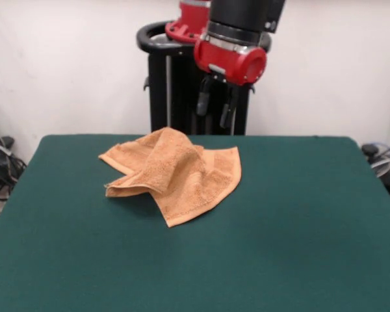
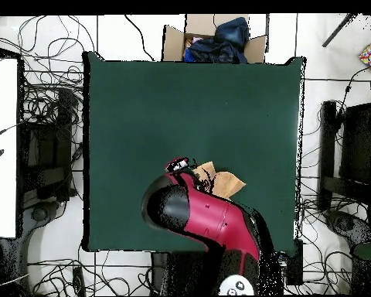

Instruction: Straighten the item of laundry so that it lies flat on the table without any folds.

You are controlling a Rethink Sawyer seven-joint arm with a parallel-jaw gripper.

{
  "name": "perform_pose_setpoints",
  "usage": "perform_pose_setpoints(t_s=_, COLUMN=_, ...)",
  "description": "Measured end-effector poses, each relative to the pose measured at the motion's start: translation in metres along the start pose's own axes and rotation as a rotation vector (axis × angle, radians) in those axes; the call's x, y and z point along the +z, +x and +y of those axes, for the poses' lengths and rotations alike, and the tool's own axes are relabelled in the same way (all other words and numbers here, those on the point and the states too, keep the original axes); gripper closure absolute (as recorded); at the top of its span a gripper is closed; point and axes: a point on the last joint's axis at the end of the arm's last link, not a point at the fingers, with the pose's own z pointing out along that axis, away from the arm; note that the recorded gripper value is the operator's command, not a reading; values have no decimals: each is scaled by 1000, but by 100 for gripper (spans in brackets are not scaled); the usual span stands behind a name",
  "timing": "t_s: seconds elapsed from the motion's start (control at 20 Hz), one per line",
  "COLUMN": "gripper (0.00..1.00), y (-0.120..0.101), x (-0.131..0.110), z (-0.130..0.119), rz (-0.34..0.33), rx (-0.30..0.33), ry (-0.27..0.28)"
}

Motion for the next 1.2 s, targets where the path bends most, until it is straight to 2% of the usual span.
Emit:
perform_pose_setpoints(t_s=0.25, gripper=0, y=-5, x=24, z=-16, rz=-5, rx=-38, ry=22)
perform_pose_setpoints(t_s=0.55, gripper=0, y=-25, x=58, z=-47, rz=-51, rx=-31, ry=9)
perform_pose_setpoints(t_s=0.7, gripper=0, y=-24, x=58, z=-55, rz=-51, rx=-21, ry=11)
perform_pose_setpoints(t_s=0.8, gripper=0, y=-22, x=52, z=-55, rz=-52, rx=-19, ry=8)
perform_pose_setpoints(t_s=1.2, gripper=0, y=-9, x=-32, z=-46, rz=-80, rx=7, ry=-59)
